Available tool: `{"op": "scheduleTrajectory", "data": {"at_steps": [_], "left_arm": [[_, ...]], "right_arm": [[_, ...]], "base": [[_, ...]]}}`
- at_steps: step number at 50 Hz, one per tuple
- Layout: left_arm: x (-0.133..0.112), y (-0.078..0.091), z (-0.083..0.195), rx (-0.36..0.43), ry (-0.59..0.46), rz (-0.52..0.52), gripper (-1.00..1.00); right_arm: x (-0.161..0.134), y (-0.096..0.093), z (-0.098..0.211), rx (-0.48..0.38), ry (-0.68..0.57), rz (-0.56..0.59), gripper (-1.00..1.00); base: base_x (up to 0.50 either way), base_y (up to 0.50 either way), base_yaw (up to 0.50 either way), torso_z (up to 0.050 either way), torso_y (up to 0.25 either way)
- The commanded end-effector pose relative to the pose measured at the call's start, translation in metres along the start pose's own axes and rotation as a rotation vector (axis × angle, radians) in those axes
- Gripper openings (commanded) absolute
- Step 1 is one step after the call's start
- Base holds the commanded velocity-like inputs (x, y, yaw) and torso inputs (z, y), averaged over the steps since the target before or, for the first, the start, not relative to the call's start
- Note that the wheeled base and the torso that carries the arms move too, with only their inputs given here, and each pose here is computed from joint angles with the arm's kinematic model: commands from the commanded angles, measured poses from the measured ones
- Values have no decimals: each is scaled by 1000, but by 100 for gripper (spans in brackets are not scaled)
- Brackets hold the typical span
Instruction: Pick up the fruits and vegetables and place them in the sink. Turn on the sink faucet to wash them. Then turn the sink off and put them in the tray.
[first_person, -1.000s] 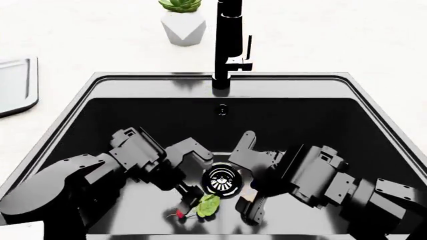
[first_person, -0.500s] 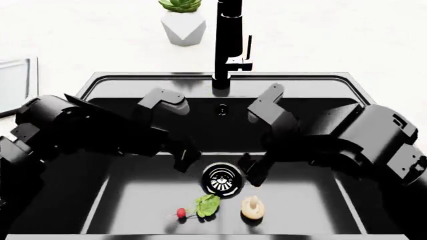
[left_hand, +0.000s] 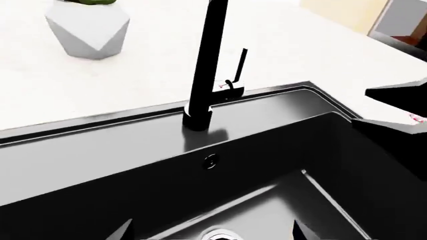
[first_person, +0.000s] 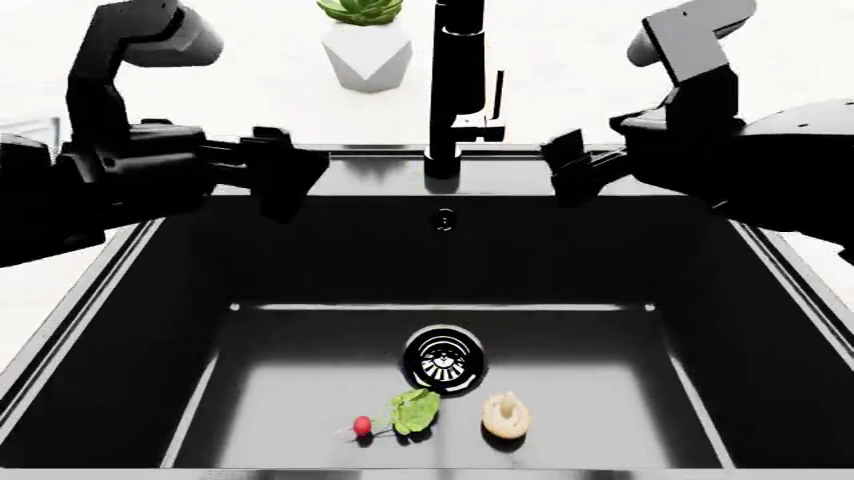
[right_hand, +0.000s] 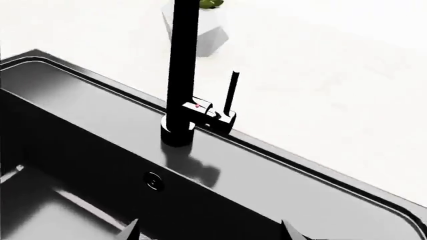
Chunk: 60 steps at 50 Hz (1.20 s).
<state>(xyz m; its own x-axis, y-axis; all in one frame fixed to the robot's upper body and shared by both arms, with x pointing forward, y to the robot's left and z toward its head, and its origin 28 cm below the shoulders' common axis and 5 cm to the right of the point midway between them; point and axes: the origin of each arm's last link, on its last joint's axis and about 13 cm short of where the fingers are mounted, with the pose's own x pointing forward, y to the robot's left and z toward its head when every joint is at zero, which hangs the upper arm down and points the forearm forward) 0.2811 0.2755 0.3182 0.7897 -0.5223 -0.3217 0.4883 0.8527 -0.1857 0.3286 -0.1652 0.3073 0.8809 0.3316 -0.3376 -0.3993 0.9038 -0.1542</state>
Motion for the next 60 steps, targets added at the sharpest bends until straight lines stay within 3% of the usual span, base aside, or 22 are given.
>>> {"op": "scheduleTrajectory", "data": {"at_steps": [1, 6, 14, 23, 39, 50, 60], "left_arm": [[-54, -20, 21, -27, -207, 75, 100], [-65, -22, 23, -43, -259, 104, 100], [-71, -33, 40, -39, -307, 87, 100], [-70, -44, 73, 28, -313, 57, 100], [-84, -55, 107, 99, -395, 4, 100], [-89, -60, 115, 128, -405, 1, 100], [-88, -59, 116, 137, -401, 1, 100]], "right_arm": [[7, -16, 23, 67, -155, -153, 100], [34, -17, 31, 99, -209, -218, 100], [79, -19, 81, 170, -359, -271, 100], [64, -1, 122, 241, -425, -271, 100], [55, 19, 149, 198, -466, -191, 100], [52, 21, 154, 206, -480, -172, 100], [44, 11, 158, 222, -512, -236, 100]], "base": [[0, 0, 0, 0, 0], [0, 0, 0, 0, 0], [0, 0, 0, 0, 0], [0, 0, 0, 0, 0], [0, 0, 0, 0, -9], [0, 0, 0, 0, -28], [0, 0, 0, 0, 0]]}}
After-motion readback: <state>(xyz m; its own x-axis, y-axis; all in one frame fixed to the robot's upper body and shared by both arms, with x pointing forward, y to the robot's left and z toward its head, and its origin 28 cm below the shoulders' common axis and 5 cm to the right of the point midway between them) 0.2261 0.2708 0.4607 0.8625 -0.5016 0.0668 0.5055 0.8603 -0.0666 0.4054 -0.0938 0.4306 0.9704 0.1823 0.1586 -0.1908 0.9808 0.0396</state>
